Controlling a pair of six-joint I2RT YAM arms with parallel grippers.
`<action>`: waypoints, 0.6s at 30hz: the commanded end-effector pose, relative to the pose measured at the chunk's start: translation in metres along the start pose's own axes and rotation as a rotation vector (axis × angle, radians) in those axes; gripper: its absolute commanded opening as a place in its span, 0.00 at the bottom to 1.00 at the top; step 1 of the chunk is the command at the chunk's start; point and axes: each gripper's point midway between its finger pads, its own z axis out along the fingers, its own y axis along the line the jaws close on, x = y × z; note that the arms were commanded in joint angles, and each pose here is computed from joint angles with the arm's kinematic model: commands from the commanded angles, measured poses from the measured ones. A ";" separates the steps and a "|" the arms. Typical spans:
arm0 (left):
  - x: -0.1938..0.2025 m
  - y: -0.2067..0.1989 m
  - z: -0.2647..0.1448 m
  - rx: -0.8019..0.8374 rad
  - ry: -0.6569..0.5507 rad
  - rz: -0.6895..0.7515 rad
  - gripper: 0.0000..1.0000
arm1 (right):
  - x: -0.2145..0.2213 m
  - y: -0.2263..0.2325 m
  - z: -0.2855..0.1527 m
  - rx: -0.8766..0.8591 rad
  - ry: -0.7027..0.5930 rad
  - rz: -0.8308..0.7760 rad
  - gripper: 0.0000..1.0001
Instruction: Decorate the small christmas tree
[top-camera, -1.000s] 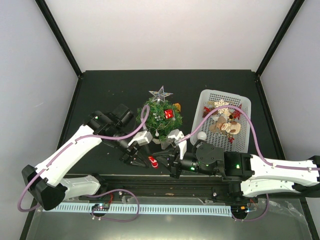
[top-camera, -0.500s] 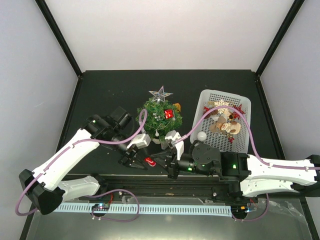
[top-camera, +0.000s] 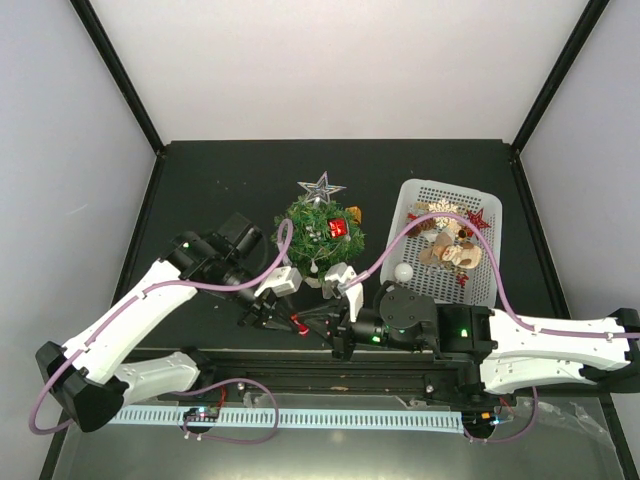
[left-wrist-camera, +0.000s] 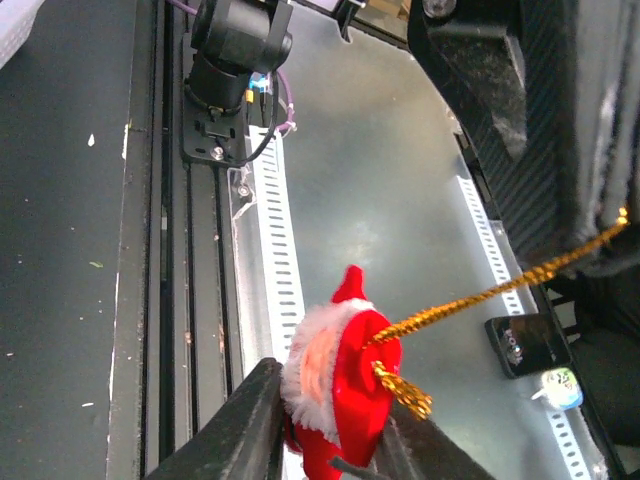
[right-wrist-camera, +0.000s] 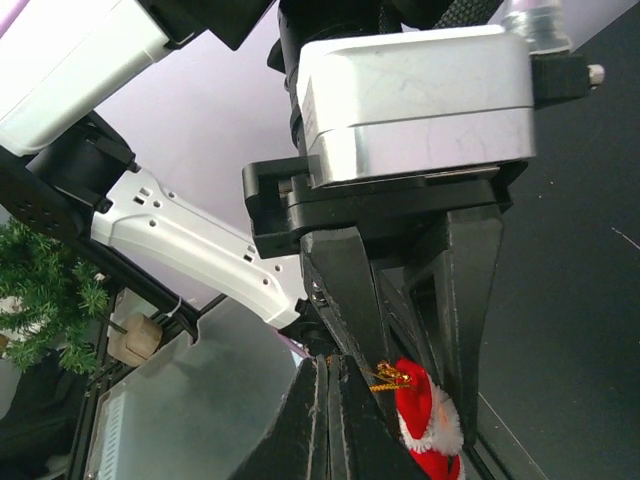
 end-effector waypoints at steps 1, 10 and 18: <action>-0.001 0.001 -0.003 -0.032 -0.011 0.034 0.19 | -0.017 0.011 -0.009 -0.040 -0.063 0.018 0.01; 0.000 0.017 -0.006 -0.129 0.027 0.041 0.10 | -0.002 -0.006 -0.007 0.016 -0.045 0.034 0.04; 0.002 0.025 -0.009 -0.181 0.048 0.043 0.03 | 0.021 -0.029 -0.003 0.086 -0.011 0.048 0.13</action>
